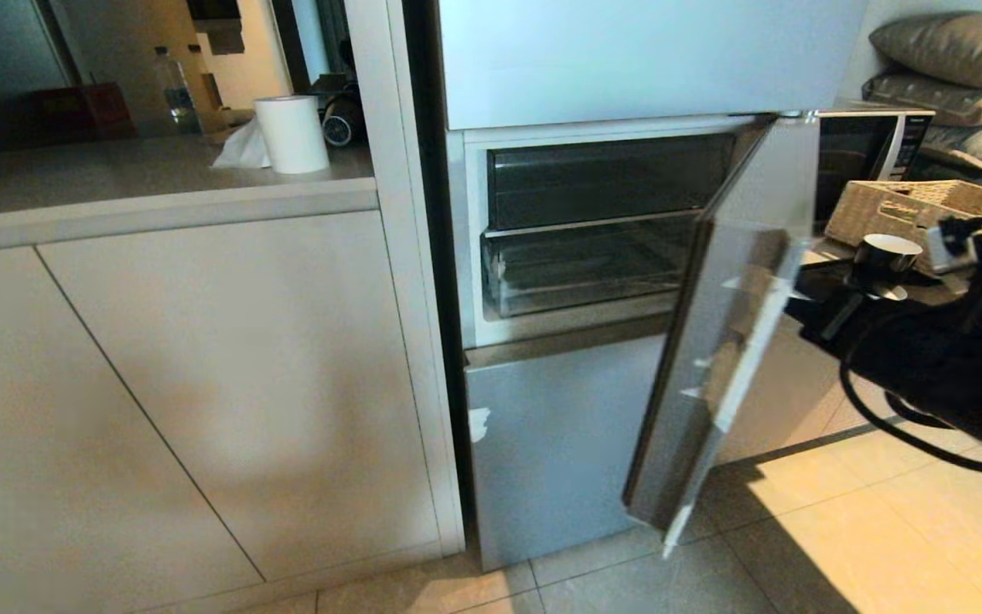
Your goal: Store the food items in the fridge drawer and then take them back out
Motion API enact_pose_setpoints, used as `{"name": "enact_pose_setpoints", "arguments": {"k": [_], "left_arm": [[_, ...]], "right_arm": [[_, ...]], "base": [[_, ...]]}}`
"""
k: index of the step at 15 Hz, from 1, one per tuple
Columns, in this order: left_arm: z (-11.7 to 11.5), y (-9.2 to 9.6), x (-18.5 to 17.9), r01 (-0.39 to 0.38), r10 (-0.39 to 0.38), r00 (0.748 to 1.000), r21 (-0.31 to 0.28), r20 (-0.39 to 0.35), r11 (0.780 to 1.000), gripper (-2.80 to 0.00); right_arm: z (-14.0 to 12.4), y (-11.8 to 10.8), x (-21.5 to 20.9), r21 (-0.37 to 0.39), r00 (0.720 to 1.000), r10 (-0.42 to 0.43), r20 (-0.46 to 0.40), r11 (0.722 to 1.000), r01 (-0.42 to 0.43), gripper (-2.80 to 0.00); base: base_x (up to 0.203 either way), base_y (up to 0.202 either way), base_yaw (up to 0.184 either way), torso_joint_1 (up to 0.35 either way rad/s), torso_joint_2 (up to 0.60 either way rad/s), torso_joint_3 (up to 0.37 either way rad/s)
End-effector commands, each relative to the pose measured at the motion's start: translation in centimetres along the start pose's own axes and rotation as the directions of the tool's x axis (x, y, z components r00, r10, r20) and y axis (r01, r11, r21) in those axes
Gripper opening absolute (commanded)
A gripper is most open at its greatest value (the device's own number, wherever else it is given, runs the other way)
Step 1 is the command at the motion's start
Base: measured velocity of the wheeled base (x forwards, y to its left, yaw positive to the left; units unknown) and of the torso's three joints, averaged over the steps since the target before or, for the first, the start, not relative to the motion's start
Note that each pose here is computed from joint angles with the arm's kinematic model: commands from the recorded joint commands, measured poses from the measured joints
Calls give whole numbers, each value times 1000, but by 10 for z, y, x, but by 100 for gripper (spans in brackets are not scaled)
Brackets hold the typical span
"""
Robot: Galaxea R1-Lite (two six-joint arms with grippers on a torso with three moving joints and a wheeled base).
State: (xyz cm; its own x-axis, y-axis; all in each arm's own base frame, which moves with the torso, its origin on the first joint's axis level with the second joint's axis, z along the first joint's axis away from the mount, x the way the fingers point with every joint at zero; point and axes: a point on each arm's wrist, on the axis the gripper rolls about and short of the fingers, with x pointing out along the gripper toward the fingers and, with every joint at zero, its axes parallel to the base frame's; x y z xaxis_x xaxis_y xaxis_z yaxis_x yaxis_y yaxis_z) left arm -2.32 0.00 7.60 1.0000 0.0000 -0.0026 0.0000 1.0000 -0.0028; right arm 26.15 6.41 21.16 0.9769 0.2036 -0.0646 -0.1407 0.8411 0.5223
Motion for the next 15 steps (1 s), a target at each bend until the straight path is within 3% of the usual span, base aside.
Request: {"name": "enact_pose_setpoints", "arguments": {"k": [1, 5, 9, 11, 15], "left_arm": [[0, 0, 0, 0, 0, 1000, 0, 1, 1000, -280], [0, 0, 0, 0, 0, 1000, 0, 1, 1000, -280], [0, 0, 0, 0, 0, 1000, 0, 1, 1000, -280], [0, 0, 0, 0, 0, 1000, 0, 1, 1000, -280], [0, 0, 0, 0, 0, 1000, 0, 1, 1000, -280]], "right_arm": [[-38, 48, 32, -18, 996, 64, -62, 998, -65, -280], [-89, 91, 117, -72, 990, 139, -22, 987, -140, -280], [-103, 130, 190, -83, 949, 264, 170, 964, -253, -280], [-111, 135, 205, -85, 933, 290, 213, 957, -278, -280], [-92, 142, 193, -82, 921, 301, 246, 954, -289, -280]], "base": [[0, 0, 0, 0, 0, 0], [0, 0, 0, 0, 0, 0], [0, 0, 0, 0, 0, 0], [0, 0, 0, 0, 0, 0], [0, 0, 0, 0, 0, 0]]}}
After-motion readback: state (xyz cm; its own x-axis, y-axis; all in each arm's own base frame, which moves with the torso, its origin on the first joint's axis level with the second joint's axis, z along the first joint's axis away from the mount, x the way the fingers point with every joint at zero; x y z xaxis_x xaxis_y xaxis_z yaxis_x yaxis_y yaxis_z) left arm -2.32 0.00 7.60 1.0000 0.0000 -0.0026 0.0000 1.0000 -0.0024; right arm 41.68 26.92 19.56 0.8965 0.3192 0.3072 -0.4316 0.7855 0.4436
